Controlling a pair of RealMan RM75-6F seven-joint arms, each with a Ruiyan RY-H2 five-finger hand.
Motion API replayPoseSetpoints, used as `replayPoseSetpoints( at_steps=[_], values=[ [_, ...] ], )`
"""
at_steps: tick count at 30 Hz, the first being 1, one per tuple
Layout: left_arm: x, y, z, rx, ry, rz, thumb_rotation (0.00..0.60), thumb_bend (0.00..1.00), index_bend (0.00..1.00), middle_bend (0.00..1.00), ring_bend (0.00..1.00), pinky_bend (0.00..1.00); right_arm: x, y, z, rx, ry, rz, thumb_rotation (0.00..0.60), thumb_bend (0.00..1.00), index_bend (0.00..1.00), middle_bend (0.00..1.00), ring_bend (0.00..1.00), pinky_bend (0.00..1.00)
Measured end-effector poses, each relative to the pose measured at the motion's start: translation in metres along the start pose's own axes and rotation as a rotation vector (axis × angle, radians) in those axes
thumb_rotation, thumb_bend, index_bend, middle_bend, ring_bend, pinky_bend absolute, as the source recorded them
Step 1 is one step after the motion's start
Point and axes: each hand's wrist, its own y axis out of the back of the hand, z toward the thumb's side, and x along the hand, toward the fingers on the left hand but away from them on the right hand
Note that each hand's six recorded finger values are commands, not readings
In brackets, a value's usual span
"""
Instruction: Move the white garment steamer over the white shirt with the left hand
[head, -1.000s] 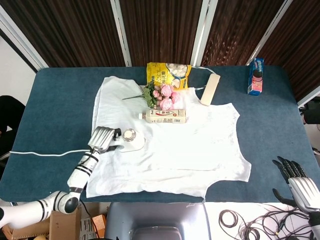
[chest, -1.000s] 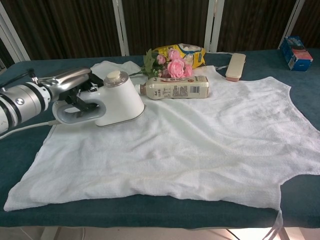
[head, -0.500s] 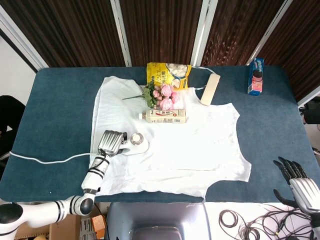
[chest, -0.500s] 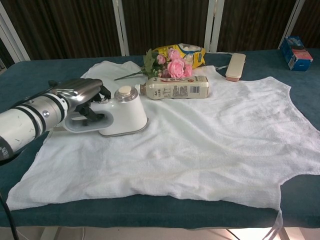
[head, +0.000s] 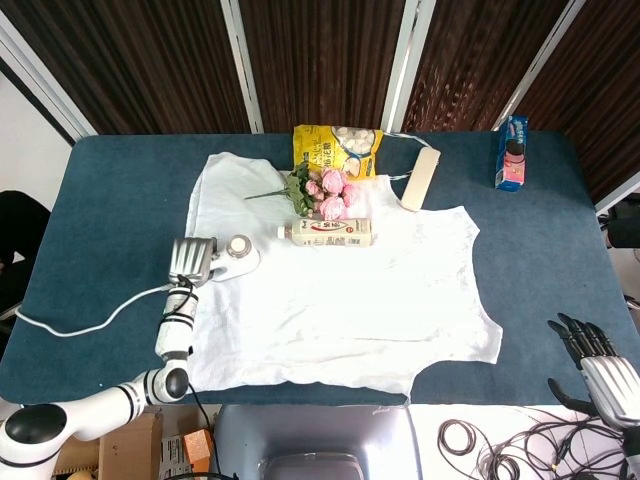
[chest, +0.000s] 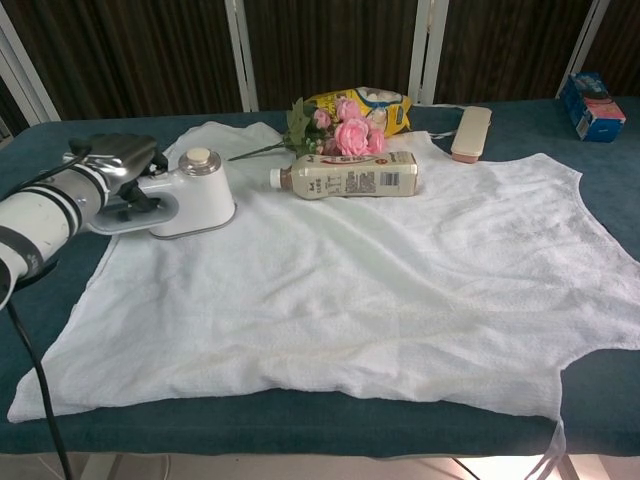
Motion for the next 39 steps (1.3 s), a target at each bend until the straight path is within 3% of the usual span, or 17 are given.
replayPoseSetpoints(
  at_steps=[5, 10, 16, 24, 32, 39],
  values=[
    [0.014, 0.003, -0.027, -0.014, 0.093, 0.006, 0.600, 0.57, 0.71, 0.98, 1.00, 1.00, 0.000, 0.000, 0.000, 0.000, -0.001, -0.001, 0.600, 0.31, 0.00, 0.00, 0.00, 0.00],
    [0.012, 0.002, -0.022, -0.058, 0.073, -0.006, 0.600, 0.57, 0.71, 0.98, 1.00, 1.00, -0.001, -0.001, 0.000, 0.004, -0.002, 0.003, 0.600, 0.31, 0.00, 0.00, 0.00, 0.00],
    [-0.011, 0.005, 0.012, -0.154, -0.048, -0.045, 0.600, 0.57, 0.71, 0.98, 1.00, 1.00, -0.001, -0.002, 0.001, 0.008, -0.002, 0.005, 0.600, 0.31, 0.00, 0.00, 0.00, 0.00],
    [-0.065, 0.007, 0.066, -0.242, -0.242, -0.133, 0.600, 0.58, 0.71, 0.98, 1.00, 1.00, 0.000, -0.001, 0.001, 0.006, 0.000, 0.000, 0.600, 0.31, 0.00, 0.00, 0.00, 0.00],
    [-0.095, 0.001, 0.088, -0.141, -0.327, -0.089, 0.600, 0.58, 0.71, 0.98, 1.00, 1.00, 0.000, -0.001, 0.001, 0.004, 0.003, 0.000, 0.600, 0.31, 0.00, 0.00, 0.00, 0.00],
    [-0.081, -0.007, 0.080, -0.081, -0.276, -0.060, 0.600, 0.58, 0.71, 0.98, 1.00, 1.00, 0.002, 0.000, 0.000, 0.002, 0.002, -0.004, 0.600, 0.31, 0.00, 0.00, 0.00, 0.00]
  ],
)
